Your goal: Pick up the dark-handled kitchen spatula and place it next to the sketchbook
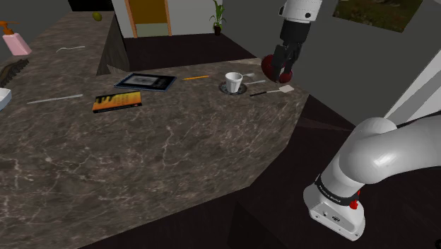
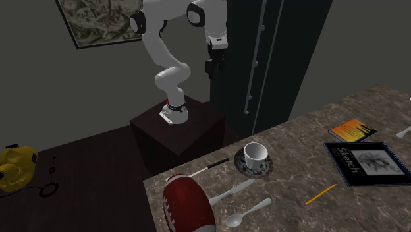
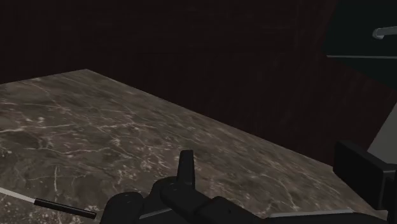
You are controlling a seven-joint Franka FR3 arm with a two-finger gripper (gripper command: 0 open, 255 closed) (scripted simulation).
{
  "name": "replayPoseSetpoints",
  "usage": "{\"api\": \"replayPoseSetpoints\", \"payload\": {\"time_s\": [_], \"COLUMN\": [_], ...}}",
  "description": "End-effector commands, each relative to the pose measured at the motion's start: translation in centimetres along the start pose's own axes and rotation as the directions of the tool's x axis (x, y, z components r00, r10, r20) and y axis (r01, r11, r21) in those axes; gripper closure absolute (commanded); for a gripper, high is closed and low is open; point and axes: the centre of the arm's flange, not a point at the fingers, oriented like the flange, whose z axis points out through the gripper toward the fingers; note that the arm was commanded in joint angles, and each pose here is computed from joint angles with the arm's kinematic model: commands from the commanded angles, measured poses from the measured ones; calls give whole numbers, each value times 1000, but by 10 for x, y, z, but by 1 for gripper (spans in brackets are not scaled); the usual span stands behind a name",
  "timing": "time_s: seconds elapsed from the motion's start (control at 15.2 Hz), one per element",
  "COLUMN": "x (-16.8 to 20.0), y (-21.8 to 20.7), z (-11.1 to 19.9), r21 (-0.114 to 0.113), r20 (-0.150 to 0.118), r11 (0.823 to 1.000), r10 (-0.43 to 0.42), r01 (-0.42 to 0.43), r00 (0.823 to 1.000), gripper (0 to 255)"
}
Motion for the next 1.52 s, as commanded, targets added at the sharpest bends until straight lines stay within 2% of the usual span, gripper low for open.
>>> {"api": "replayPoseSetpoints", "payload": {"time_s": [0.0, 0.33, 0.53, 0.73, 1.06, 1.25, 1.45], "x": [0, -4, -3, 2, 18, 31, 48], "y": [0, 59, 94, 129, 186, 220, 251], "z": [0, 27, 44, 60, 86, 101, 117], "r21": [0, -8, -13, -18, -27, -32, -37], "r20": [0, -2, -2, -3, -2, 0, 1], "r11": [1000, 988, 970, 943, 880, 833, 778], "r10": [0, -154, -244, -333, -474, -553, -627], "r01": [0, 154, 244, 333, 473, 553, 627], "r00": [1000, 988, 970, 943, 881, 833, 779], "gripper": [0, 0, 0, 0, 0, 0, 0]}}
